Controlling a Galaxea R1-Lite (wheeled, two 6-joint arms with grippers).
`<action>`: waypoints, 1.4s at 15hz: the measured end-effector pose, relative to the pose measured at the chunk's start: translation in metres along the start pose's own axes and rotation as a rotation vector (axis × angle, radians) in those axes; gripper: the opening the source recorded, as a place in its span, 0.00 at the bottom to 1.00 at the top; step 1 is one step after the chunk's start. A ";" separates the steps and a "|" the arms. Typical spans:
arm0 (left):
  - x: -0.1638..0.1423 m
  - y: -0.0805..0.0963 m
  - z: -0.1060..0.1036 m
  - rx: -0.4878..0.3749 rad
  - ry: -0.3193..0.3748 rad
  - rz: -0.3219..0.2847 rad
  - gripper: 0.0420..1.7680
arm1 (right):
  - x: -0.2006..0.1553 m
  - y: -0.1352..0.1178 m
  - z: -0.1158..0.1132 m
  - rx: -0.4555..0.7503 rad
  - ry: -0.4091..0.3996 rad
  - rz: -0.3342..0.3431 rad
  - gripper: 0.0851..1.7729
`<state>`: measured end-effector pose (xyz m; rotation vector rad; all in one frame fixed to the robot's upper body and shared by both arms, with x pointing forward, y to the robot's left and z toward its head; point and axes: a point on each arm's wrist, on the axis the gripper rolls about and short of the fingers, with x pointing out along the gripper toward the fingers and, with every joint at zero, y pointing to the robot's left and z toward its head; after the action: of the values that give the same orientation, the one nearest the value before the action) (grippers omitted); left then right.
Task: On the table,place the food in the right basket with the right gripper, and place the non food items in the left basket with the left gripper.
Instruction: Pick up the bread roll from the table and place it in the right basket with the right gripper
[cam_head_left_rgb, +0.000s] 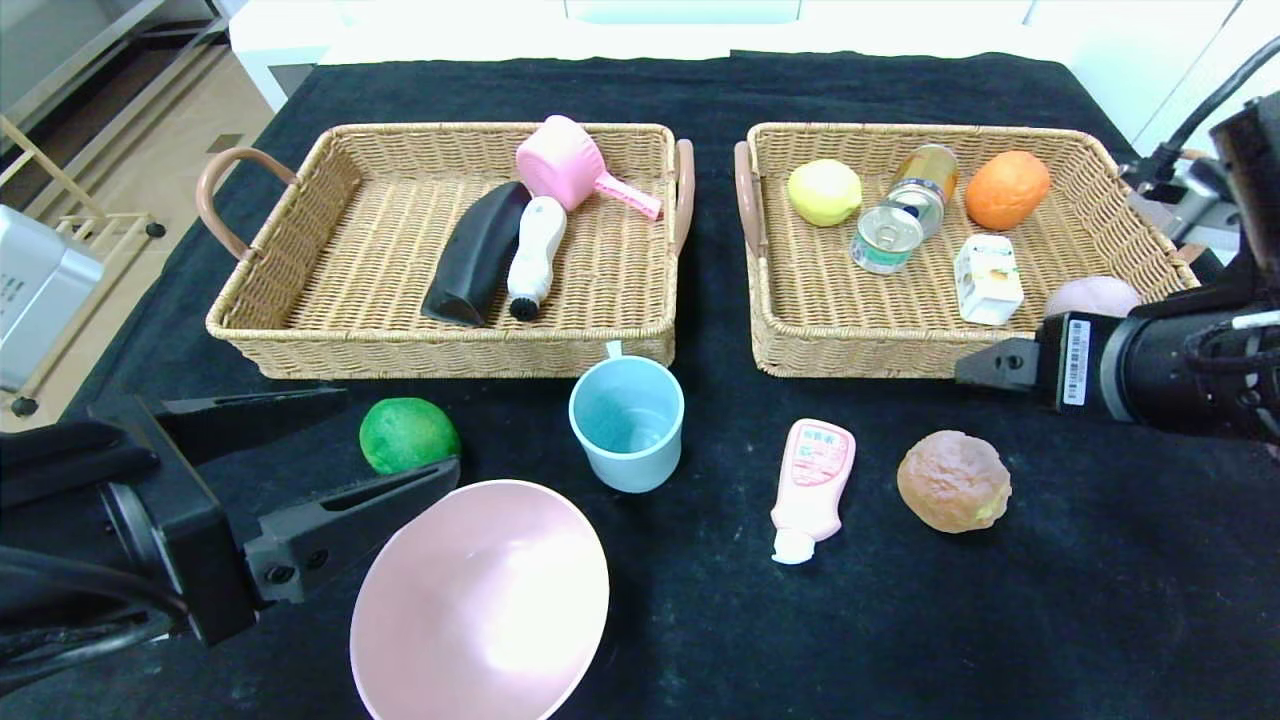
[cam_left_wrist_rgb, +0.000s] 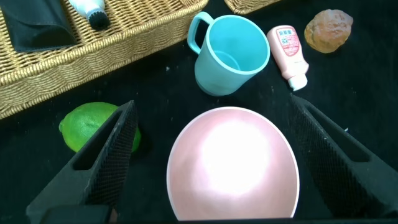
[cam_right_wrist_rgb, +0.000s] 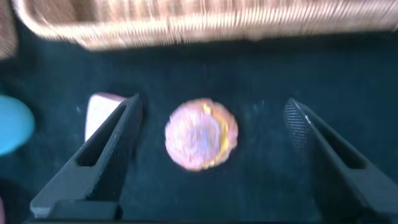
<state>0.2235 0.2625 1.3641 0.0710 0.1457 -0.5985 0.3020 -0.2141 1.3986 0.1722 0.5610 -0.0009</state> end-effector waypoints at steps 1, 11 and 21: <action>0.000 0.000 0.000 0.000 0.000 0.000 0.97 | 0.004 0.001 -0.005 0.005 0.018 -0.006 0.94; 0.001 0.000 -0.001 0.000 0.008 -0.001 0.97 | 0.038 0.015 -0.028 0.013 0.126 -0.049 0.96; 0.001 0.000 -0.001 0.000 0.009 -0.001 0.97 | 0.062 0.015 -0.042 0.021 0.189 -0.106 0.96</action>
<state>0.2244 0.2620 1.3624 0.0731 0.1543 -0.5991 0.3332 -0.1893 1.3338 0.1639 0.7581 -0.0941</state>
